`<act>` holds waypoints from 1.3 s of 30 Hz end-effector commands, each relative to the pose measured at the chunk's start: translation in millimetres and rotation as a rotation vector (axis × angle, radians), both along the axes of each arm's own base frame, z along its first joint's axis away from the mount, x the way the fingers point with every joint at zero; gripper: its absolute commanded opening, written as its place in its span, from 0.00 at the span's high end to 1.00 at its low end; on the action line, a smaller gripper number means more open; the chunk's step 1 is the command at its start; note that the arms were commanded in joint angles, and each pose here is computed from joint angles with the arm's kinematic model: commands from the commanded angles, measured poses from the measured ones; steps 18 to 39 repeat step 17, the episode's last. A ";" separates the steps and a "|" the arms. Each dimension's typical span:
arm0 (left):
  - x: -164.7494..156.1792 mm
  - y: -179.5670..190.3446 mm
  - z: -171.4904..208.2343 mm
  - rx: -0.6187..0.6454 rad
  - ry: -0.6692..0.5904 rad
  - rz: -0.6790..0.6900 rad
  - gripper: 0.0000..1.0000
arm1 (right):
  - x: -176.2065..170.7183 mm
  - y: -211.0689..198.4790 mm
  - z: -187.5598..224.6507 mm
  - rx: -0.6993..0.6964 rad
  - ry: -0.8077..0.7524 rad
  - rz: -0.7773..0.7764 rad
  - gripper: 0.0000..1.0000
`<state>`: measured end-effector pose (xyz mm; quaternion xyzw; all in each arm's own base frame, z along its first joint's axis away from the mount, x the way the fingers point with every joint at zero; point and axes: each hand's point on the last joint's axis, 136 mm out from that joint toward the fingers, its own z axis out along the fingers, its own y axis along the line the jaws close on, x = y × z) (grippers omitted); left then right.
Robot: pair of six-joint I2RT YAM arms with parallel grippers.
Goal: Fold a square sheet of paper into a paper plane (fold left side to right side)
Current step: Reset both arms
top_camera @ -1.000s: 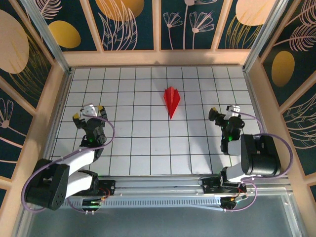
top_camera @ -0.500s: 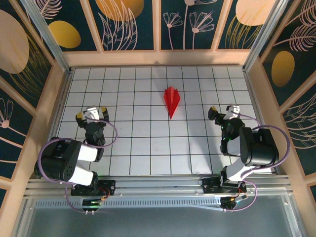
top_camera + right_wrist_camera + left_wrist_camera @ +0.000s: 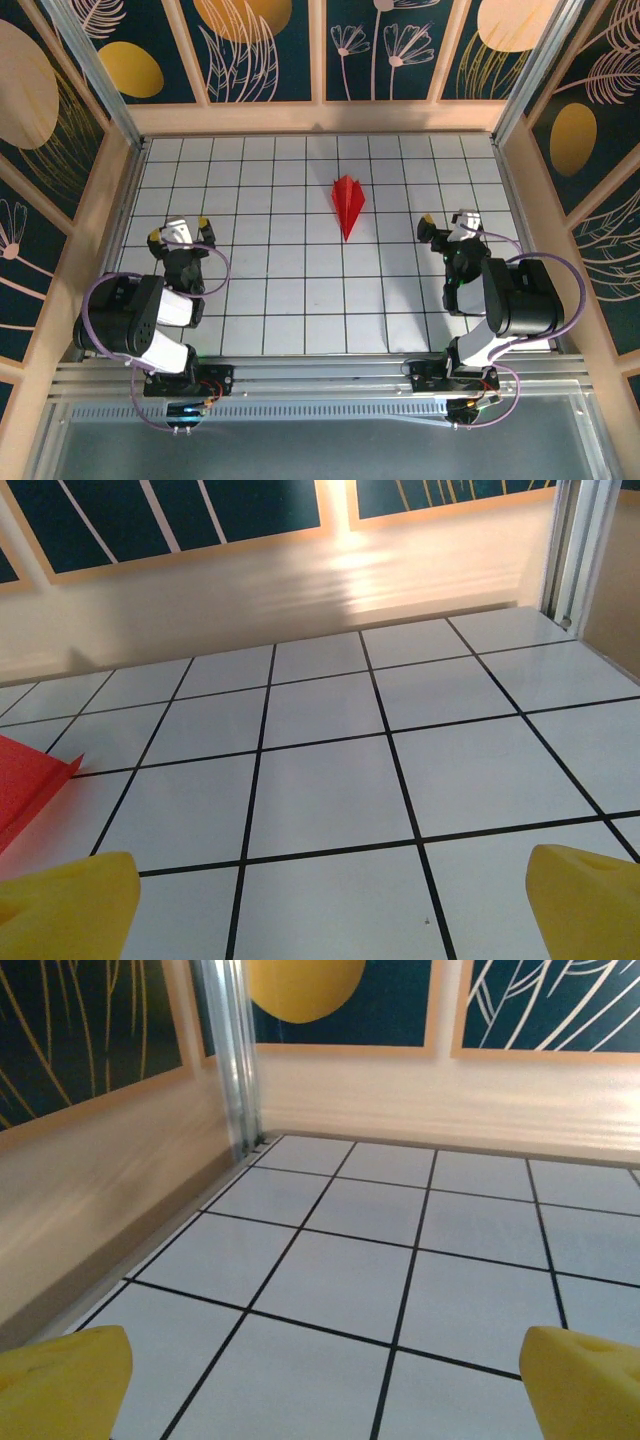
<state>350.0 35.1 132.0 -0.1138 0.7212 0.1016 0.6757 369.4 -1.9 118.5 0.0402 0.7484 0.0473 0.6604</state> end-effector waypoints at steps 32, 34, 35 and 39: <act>15.0 3.5 7.6 -0.060 -0.021 0.006 0.01 | 5.3 -8.6 9.2 -0.015 -0.030 -0.049 0.01; 15.0 3.5 7.6 -0.060 -0.021 0.006 0.01 | 5.3 -8.6 9.2 -0.015 -0.030 -0.049 0.01; 15.0 3.5 7.6 -0.060 -0.021 0.006 0.01 | 5.3 -8.6 9.2 -0.015 -0.030 -0.049 0.01; 15.0 3.5 7.6 -0.060 -0.021 0.006 0.01 | 5.3 -8.6 9.2 -0.015 -0.030 -0.049 0.01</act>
